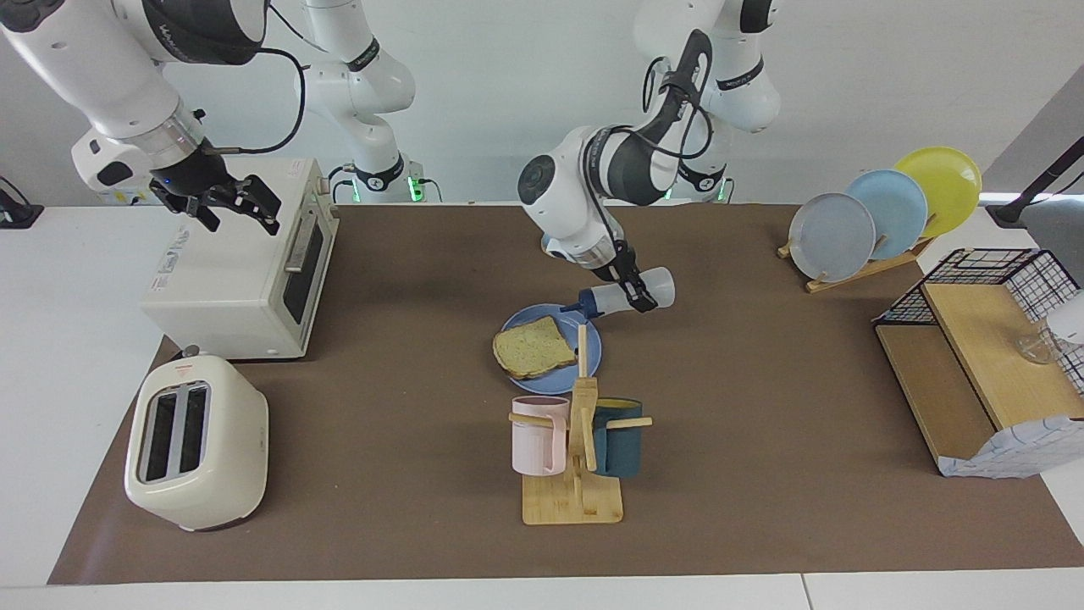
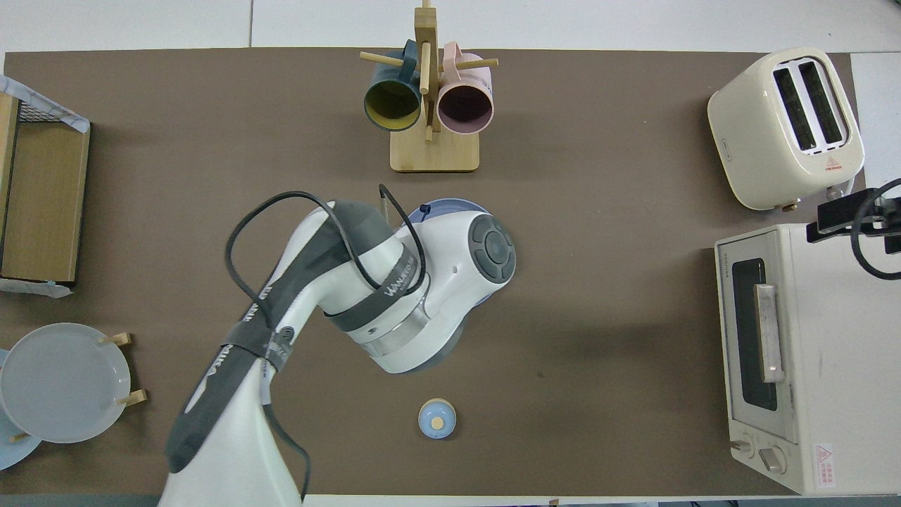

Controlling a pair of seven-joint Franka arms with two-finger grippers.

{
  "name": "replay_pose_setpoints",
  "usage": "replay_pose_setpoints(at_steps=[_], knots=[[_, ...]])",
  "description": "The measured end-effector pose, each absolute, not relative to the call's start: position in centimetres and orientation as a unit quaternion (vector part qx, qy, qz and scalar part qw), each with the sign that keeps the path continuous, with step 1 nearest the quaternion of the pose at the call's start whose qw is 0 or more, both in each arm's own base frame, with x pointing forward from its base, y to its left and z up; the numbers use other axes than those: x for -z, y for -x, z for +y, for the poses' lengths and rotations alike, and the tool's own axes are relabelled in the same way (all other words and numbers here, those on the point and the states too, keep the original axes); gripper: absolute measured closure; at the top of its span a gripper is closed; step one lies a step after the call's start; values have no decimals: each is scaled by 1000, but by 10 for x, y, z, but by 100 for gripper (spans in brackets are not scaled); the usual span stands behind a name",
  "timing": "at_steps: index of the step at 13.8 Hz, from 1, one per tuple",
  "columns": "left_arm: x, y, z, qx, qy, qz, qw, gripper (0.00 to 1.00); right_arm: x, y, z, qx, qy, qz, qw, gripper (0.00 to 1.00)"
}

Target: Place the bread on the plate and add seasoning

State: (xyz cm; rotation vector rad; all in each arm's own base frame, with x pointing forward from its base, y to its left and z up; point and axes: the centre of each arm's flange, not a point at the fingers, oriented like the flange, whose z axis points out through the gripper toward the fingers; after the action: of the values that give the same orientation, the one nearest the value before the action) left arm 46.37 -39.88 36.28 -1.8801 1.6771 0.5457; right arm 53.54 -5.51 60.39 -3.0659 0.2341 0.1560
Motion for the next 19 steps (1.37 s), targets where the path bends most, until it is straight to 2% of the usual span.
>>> replay_pose_setpoints(at_steps=[2, 5, 14, 19], knots=[[-348, -456, -408, -227, 685, 619, 310, 51, -608, -536, -53, -42, 996, 73, 31, 0], [-355, -455, -405, -246, 673, 607, 343, 51, -609, -535, -52, -40, 996, 70, 31, 0], [-364, -456, -396, -298, 662, 569, 387, 51, -611, -537, -52, -30, 997, 70, 31, 0], [-356, -463, -435, -306, 654, 546, 424, 51, -611, -537, -52, -30, 997, 70, 31, 0]])
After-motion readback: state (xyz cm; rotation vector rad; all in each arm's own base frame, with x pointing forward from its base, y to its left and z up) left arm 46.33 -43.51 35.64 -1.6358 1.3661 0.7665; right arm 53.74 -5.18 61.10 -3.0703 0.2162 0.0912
